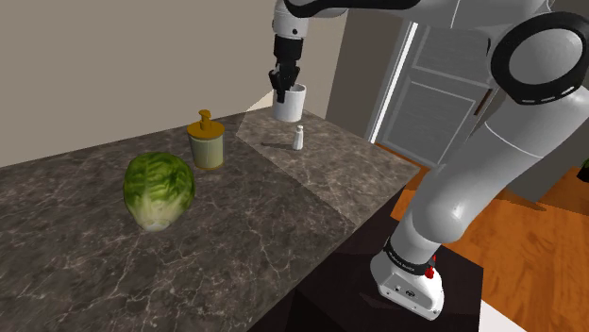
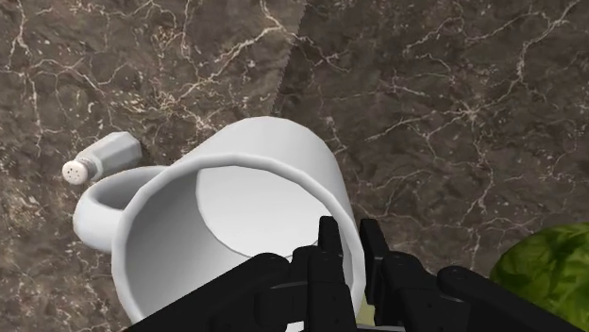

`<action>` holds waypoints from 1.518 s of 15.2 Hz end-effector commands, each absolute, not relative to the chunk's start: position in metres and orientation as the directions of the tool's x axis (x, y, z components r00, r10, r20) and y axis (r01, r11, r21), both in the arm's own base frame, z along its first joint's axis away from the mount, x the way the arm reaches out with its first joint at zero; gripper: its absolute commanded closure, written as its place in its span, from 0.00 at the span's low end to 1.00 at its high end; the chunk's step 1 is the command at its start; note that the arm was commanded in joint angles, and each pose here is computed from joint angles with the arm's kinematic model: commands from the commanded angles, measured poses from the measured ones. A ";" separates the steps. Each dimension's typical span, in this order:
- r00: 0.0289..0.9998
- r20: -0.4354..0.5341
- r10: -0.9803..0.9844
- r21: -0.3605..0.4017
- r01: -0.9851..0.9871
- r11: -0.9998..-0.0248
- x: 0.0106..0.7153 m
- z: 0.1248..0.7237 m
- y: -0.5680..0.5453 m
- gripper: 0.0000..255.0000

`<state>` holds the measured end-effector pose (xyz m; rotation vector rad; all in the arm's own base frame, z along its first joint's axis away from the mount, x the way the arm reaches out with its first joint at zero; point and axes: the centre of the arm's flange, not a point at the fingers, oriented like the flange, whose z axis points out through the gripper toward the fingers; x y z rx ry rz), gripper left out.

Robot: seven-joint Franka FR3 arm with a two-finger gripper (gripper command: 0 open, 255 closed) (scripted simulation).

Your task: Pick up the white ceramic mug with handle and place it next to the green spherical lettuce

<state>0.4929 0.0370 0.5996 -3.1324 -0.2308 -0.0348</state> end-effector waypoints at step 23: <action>0.989 0.023 0.145 0.001 0.145 -0.989 0.523 0.547 0.217 1.00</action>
